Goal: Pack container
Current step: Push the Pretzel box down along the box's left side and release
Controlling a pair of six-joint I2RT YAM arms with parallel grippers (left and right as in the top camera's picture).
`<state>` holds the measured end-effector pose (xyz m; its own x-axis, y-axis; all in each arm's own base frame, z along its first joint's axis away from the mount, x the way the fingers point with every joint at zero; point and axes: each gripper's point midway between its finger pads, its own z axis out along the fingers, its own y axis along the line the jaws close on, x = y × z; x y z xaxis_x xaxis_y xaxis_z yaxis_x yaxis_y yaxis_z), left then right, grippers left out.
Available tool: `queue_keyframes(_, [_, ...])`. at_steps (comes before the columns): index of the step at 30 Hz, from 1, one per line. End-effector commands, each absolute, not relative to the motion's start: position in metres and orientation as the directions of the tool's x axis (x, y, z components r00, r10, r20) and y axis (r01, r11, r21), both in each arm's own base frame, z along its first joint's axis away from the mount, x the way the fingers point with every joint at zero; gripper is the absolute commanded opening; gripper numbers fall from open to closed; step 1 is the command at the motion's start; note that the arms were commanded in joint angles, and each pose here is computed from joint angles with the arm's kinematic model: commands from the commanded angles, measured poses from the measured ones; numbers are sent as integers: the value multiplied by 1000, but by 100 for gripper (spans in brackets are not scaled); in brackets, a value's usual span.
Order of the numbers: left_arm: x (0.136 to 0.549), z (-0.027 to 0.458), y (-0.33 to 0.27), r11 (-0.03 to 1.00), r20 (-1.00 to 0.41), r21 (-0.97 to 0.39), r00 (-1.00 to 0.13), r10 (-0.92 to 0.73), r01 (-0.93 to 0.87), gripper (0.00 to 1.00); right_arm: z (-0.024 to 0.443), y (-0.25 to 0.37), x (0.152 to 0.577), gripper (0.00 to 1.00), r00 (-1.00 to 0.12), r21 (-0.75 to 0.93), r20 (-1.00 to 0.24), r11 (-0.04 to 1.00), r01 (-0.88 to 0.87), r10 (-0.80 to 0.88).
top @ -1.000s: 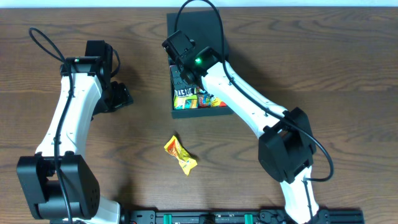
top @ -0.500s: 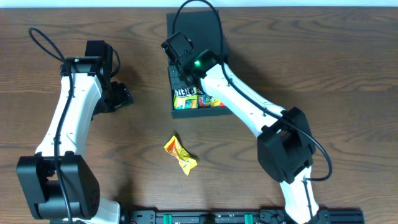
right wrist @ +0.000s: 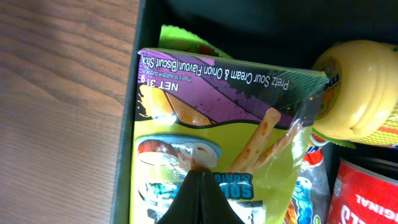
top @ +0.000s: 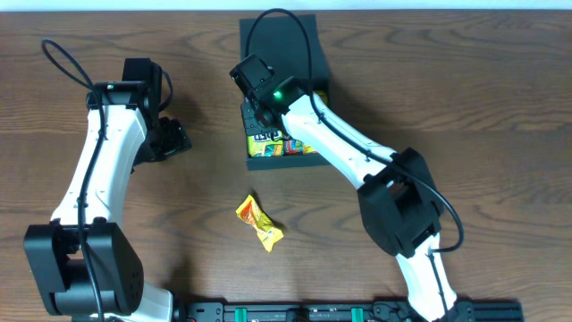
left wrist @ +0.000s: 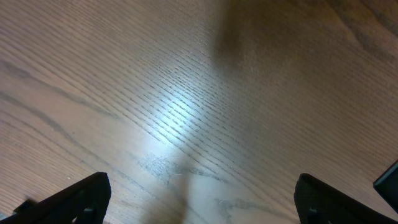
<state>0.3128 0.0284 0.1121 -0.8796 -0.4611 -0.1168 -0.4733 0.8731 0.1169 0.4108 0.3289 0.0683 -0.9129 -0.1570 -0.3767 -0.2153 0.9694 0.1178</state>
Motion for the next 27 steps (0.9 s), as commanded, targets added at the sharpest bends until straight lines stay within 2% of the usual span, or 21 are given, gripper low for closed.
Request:
queue_keyframes(1, [311,110,29,870,-108,122,-877,-467,-478,95,31,329,397,2,-934,78,-303,972,-223,-190])
queue_keyframes(7, [311,110,29,870,-108,122,-877,-467,-478,95,43,330,400,2,-926,88,-331,971,-224,-183])
queue_keyframes(15, [311,110,29,870,-108,121,-877,-467,-478,95,98,309,422,1,-872,28,-470,985,-172,-139])
queue_keyframes(27, [311,110,29,870,-108,121,-877,-467,-478,95,85,304,458,1,-830,6,-534,981,-195,-161])
